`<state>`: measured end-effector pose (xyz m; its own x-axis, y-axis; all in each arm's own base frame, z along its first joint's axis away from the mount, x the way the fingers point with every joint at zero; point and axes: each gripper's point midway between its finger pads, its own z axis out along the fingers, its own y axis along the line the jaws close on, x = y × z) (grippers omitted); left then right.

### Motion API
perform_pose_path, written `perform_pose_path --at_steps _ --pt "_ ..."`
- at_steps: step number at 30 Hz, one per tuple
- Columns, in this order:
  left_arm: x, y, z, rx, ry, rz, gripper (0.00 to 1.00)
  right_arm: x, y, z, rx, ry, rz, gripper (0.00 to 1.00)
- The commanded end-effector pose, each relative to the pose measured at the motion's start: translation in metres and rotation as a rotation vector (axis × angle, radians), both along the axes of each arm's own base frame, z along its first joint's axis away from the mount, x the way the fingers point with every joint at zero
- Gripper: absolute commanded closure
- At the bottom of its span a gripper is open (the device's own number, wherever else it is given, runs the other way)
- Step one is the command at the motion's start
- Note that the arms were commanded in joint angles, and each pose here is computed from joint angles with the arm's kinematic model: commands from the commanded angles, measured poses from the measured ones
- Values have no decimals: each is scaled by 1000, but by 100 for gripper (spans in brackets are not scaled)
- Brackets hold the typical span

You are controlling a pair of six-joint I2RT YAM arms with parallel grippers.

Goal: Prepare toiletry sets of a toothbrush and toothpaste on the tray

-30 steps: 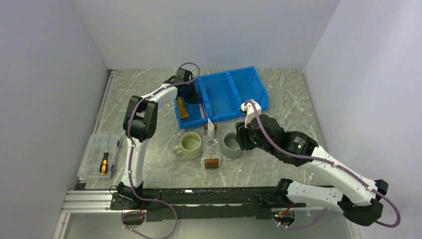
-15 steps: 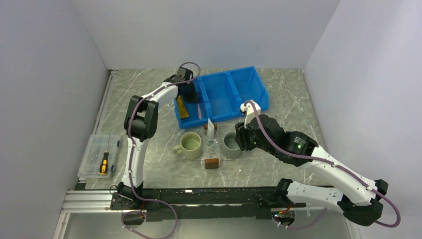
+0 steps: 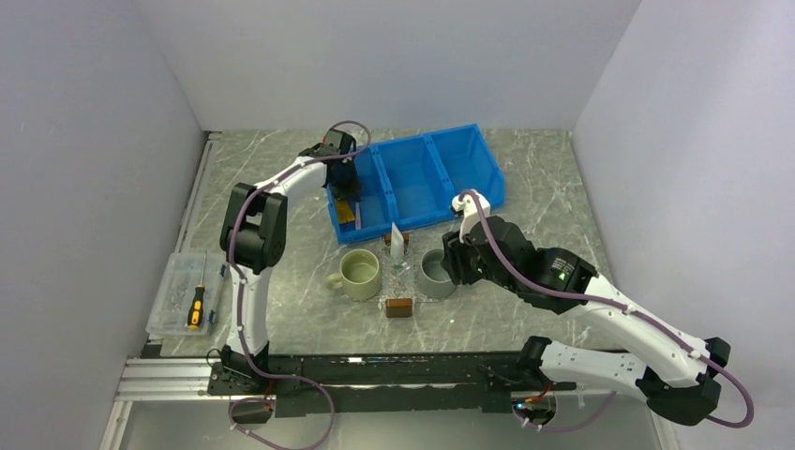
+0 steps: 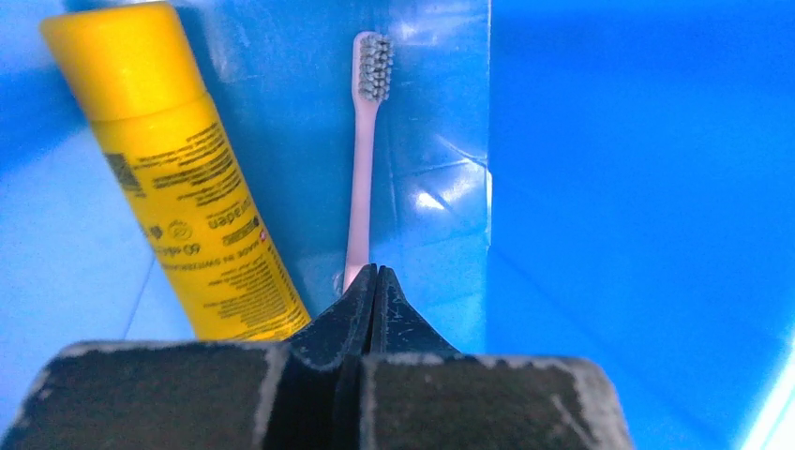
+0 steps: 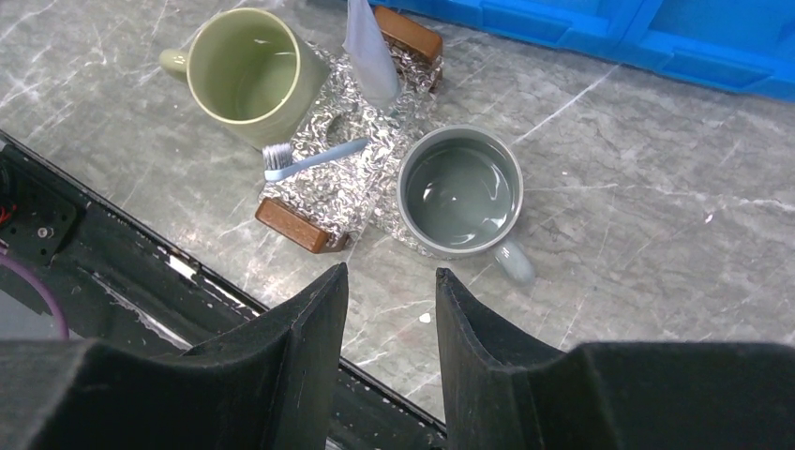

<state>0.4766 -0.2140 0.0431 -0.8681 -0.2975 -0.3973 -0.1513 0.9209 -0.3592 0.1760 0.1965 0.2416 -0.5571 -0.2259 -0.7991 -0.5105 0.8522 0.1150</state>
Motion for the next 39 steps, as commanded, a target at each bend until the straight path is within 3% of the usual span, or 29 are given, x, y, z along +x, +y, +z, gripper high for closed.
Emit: perform_pose_path --at_steps 1,9,13,39 --pt "6 10 50 12 -110 5 100 1 6 10 60 -18 -1 59" --pt "6 17 61 63 -117 -13 73 0 7 7 62 -15 2 58" --pt "9 16 56 77 -104 -28 64 0 7 7 66 -16 3 58" --pt "12 1 2 205 -5 -92 64 0 6 2 60 -18 4 58"
